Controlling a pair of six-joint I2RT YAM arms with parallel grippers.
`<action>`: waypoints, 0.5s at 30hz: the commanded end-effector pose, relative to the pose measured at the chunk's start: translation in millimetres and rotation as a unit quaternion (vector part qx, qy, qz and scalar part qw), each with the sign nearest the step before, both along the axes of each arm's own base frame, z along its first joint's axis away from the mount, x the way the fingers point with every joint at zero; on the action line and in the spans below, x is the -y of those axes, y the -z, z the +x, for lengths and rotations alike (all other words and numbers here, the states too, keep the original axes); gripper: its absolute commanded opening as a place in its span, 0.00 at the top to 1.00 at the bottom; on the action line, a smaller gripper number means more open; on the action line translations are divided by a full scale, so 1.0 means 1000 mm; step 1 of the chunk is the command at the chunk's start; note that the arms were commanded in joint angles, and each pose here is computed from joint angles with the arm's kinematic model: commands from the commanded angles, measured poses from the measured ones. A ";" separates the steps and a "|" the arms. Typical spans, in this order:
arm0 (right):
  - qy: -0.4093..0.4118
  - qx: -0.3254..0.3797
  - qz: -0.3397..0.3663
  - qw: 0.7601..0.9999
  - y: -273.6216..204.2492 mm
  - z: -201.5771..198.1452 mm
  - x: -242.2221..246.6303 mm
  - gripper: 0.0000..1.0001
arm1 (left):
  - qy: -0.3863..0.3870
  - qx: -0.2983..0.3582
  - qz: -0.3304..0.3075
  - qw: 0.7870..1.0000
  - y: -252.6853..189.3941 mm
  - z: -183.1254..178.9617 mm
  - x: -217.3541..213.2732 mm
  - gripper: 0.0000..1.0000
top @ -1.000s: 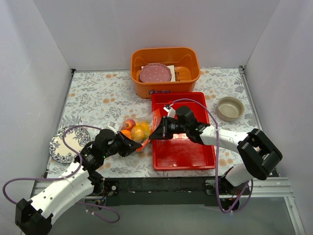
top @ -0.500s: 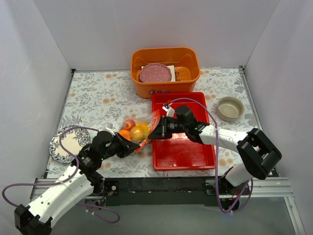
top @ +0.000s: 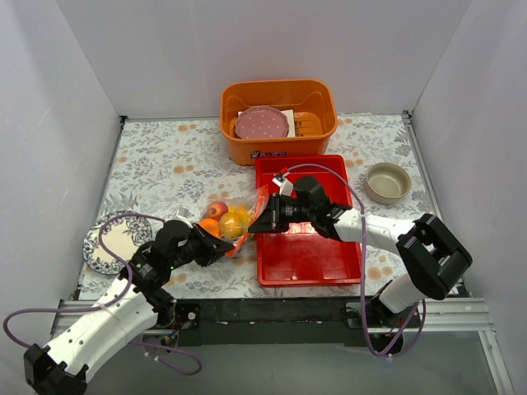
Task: Place the food in the zip-top bag and seal the zipper
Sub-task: Zip the zipper food storage bag at the center of the board.
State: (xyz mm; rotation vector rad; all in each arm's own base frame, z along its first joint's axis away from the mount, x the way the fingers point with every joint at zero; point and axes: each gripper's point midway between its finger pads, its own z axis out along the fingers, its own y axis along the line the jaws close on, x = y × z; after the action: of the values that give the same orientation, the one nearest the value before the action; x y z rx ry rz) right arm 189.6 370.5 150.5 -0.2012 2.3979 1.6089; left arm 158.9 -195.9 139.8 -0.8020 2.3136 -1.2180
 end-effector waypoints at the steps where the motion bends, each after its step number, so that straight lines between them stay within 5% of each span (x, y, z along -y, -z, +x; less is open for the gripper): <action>1: 0.028 0.024 0.014 0.999 -0.017 0.024 -0.001 0.96 | -0.023 -0.023 -0.006 0.999 -0.004 -0.002 -0.005 1.00; 15: 0.036 0.026 0.019 0.999 -0.022 0.031 0.000 0.96 | -0.029 -0.021 -0.007 0.999 -0.005 -0.004 -0.008 1.00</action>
State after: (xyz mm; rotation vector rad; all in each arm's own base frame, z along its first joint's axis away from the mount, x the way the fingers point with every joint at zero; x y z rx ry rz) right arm 195.6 368.8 153.3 -0.1886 2.3875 1.6095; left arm 157.0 -191.1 140.7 -0.8083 2.2999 -1.2070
